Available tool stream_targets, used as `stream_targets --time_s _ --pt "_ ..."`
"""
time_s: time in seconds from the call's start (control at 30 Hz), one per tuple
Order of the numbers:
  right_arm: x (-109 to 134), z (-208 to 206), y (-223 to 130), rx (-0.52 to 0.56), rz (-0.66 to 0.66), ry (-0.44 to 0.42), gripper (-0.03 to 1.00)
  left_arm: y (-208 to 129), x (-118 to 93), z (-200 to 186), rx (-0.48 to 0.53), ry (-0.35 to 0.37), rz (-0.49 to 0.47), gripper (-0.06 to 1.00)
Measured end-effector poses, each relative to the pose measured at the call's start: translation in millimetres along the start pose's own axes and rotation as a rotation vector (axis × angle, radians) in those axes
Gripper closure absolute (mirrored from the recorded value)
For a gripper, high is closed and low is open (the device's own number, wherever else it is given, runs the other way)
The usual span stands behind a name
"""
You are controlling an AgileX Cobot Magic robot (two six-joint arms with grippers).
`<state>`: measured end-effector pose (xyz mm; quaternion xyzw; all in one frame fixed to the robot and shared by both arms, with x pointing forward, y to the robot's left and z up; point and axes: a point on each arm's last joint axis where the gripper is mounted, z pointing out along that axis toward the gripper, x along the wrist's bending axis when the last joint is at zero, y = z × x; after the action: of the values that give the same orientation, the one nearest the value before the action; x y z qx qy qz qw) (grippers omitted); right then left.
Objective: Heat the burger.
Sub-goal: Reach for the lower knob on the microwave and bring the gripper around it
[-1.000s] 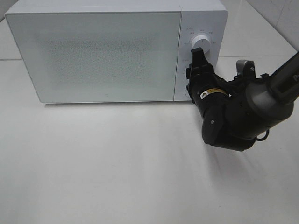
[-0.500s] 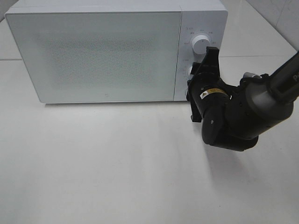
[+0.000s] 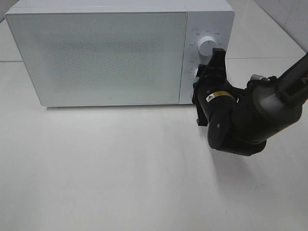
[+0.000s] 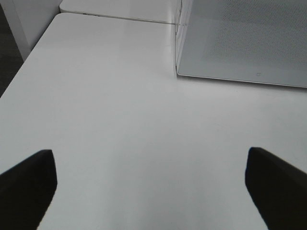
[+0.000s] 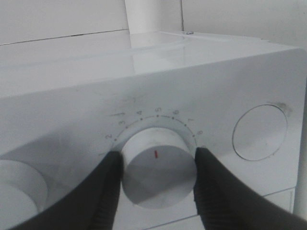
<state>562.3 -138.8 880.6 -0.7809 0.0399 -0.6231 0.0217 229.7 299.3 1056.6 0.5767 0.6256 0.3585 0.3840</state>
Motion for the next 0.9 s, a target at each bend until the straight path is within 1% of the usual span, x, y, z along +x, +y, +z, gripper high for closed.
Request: stream_targets --time_s 0.33,0.9 --pt "0.1 0.2 1.0 -0.009 -0.045 0.001 0.51 0.0 0.0 0.0 0.0 0.0 0.0 -0.04" --pt "-0.2 -0.2 1.9 -0.023 -0.071 -0.003 0.51 0.0 0.0 0.0 0.0 0.0 0.0 -0.04"
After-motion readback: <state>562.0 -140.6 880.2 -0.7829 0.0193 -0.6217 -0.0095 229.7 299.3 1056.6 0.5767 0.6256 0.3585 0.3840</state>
